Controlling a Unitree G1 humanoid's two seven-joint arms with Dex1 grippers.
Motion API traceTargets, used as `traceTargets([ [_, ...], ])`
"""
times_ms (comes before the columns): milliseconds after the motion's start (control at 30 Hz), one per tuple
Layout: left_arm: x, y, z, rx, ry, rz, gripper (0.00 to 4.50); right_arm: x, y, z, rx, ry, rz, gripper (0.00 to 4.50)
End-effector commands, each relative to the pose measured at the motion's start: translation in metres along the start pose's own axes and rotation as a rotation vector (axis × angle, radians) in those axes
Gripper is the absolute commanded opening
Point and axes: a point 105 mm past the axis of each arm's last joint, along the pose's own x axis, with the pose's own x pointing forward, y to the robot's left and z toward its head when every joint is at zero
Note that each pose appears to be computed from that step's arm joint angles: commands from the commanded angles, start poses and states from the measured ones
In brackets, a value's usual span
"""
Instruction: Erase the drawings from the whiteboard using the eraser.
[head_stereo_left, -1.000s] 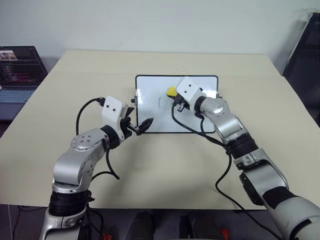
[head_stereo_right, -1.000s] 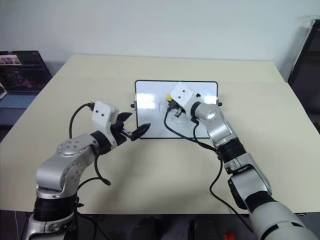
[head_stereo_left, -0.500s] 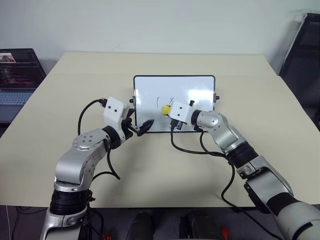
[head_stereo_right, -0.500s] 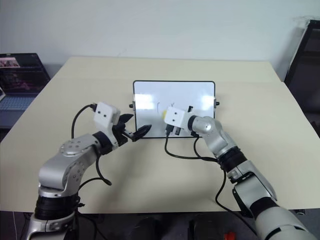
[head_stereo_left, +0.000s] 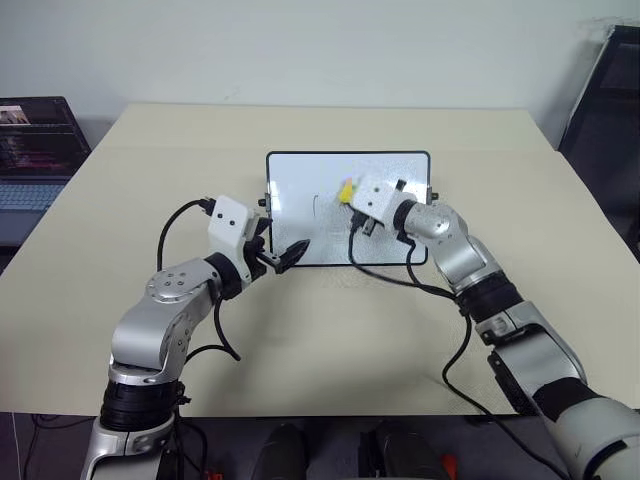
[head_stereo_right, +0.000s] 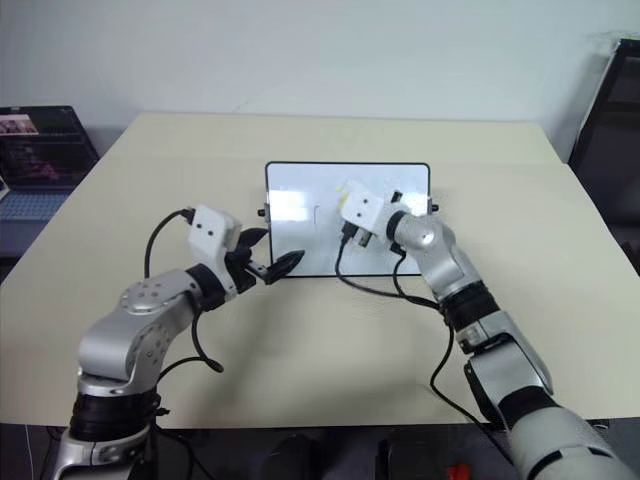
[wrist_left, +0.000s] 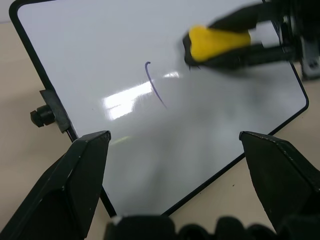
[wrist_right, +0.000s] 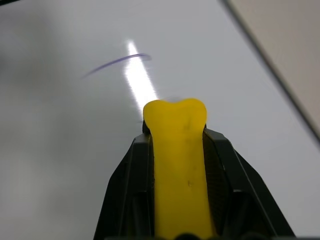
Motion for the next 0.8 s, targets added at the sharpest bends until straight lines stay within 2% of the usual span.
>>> traceTargets([
  [33,-0.001,-0.002,0.009,0.026,-0.033,-0.006,4.50,-0.003,0.016,-0.013,0.000,0.059,0.083,0.99],
  [133,-0.001,-0.002,0.009,0.026,-0.034,-0.008,4.50,-0.002,-0.005,-0.011,-0.041,0.067,-0.028,0.99],
  [233,0.000,-0.003,0.009,0.026,-0.033,-0.011,4.50,-0.005,-0.037,-0.007,-0.066,0.064,-0.201,0.99],
  [367,-0.001,-0.004,0.009,0.025,-0.033,-0.013,4.50,-0.009,-0.054,-0.008,-0.065,0.067,-0.286,0.99],
  [467,-0.001,-0.005,0.009,0.022,-0.033,-0.015,4.50,-0.008,-0.047,-0.013,-0.060,0.075,-0.235,0.99],
  [633,-0.001,-0.005,0.008,0.019,-0.034,-0.015,4.50,-0.006,-0.007,-0.017,-0.075,0.068,-0.016,0.99],
  [800,-0.001,-0.005,0.009,0.020,-0.033,-0.016,4.50,-0.007,0.014,-0.019,-0.085,0.081,0.082,0.99],
])
